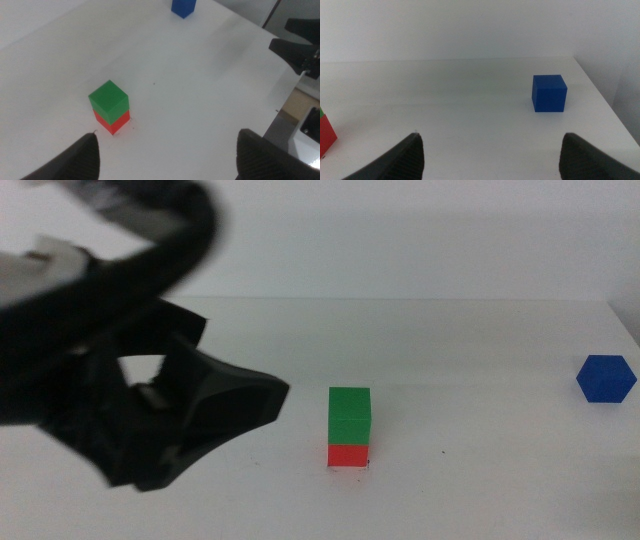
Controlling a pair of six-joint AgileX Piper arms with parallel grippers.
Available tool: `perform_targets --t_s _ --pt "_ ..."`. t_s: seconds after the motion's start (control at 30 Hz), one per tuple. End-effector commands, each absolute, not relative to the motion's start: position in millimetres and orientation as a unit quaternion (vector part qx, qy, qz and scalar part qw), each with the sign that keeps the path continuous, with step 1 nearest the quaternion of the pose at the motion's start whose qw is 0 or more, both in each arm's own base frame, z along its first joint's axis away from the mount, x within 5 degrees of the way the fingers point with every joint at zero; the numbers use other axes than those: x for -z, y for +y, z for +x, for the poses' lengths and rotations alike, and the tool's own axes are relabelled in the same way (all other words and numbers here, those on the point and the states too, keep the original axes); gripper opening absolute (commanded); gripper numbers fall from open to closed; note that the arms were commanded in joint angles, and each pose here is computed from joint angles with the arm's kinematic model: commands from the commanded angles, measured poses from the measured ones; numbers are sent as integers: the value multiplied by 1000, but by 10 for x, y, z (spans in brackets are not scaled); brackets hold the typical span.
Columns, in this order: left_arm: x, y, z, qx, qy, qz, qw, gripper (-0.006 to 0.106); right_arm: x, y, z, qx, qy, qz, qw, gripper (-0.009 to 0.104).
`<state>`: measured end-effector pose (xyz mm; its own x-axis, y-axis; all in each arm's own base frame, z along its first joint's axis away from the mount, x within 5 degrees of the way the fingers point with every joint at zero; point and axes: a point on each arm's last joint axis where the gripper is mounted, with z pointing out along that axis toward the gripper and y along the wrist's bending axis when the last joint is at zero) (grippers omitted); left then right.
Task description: Stack red cubes first, then green, then blue cubes in a specific spot.
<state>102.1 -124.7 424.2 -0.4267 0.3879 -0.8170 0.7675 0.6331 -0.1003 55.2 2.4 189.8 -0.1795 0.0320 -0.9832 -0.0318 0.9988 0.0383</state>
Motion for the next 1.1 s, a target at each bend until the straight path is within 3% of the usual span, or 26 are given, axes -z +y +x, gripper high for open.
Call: perform_targets --t_s 0.0,0.1,0.4,0.9,1.07 --pt "-4272 -1193 963 252 797 352 422 94 -1895 23 550 -21 766 -3 642 93" --pt "-4302 -1156 933 258 792 346 433 94 -1895 23 550 -21 766 -3 642 93" --pt "-4314 -1106 1019 219 797 321 462 94 -1895 23 550 -21 766 -3 642 93" --pt "-4373 -1124 1043 237 784 301 487 94 -1895 23 550 -21 766 -3 642 93" --pt "-4362 -1134 1093 221 787 299 492 94 -1895 23 550 -21 766 -3 642 93"
